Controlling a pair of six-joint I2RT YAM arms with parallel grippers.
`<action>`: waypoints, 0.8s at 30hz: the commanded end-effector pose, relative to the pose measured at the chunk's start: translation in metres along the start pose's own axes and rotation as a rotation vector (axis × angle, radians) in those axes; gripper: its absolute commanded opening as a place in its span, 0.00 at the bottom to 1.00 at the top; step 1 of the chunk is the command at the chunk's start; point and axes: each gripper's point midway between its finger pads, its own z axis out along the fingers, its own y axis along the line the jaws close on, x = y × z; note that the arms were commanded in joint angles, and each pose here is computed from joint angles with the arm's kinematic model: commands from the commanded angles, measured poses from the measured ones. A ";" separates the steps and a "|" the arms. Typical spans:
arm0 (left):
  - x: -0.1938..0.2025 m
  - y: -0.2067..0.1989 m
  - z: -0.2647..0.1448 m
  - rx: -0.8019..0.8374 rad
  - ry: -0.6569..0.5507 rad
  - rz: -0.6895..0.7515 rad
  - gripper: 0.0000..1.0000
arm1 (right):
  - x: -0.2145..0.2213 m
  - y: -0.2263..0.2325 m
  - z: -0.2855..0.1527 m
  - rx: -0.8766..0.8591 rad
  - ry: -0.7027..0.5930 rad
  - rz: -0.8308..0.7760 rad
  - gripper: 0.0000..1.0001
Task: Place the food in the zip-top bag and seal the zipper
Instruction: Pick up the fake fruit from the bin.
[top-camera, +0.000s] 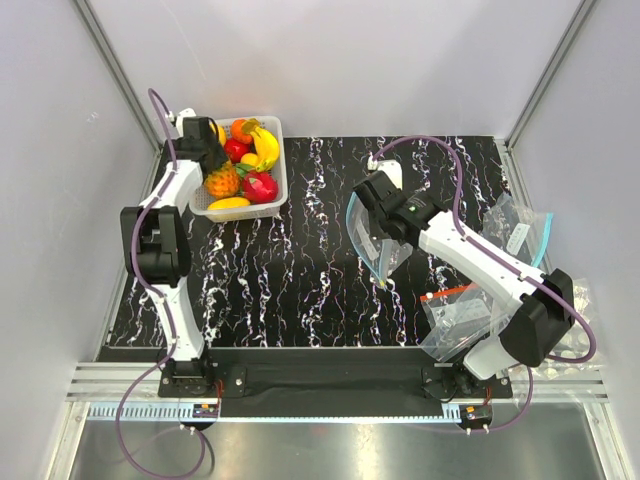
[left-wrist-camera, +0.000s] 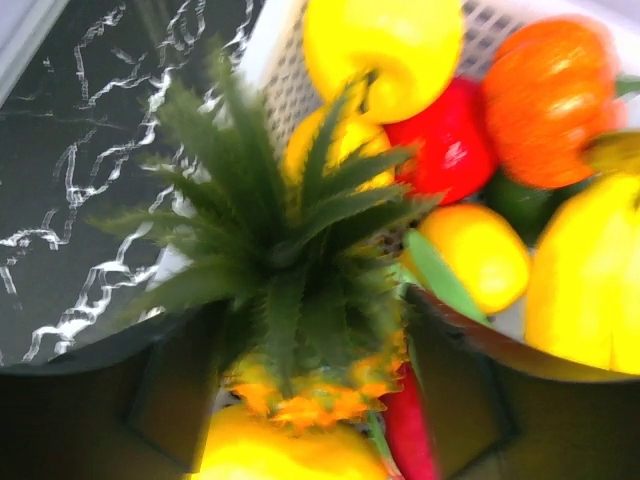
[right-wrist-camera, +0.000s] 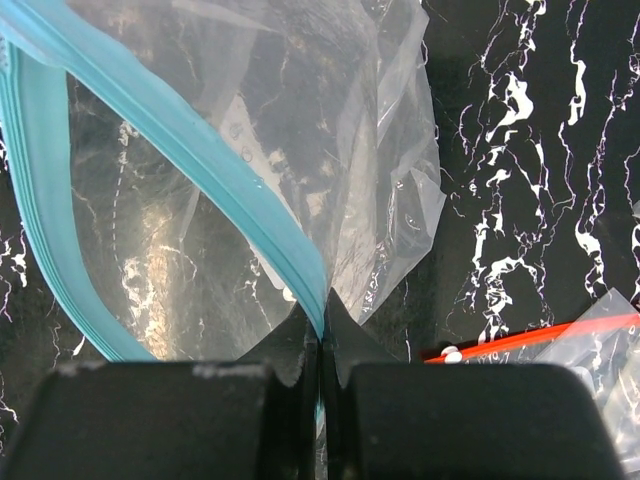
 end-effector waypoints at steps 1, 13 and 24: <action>-0.030 0.006 0.000 0.017 -0.057 -0.021 0.60 | -0.020 -0.006 -0.012 -0.008 -0.058 0.038 0.00; -0.067 -0.020 -0.077 0.284 -0.177 -0.107 0.14 | -0.022 -0.016 0.006 0.026 -0.016 0.089 0.00; -0.079 -0.033 -0.172 0.487 -0.247 -0.094 0.08 | -0.027 -0.033 0.045 0.278 0.081 0.091 0.00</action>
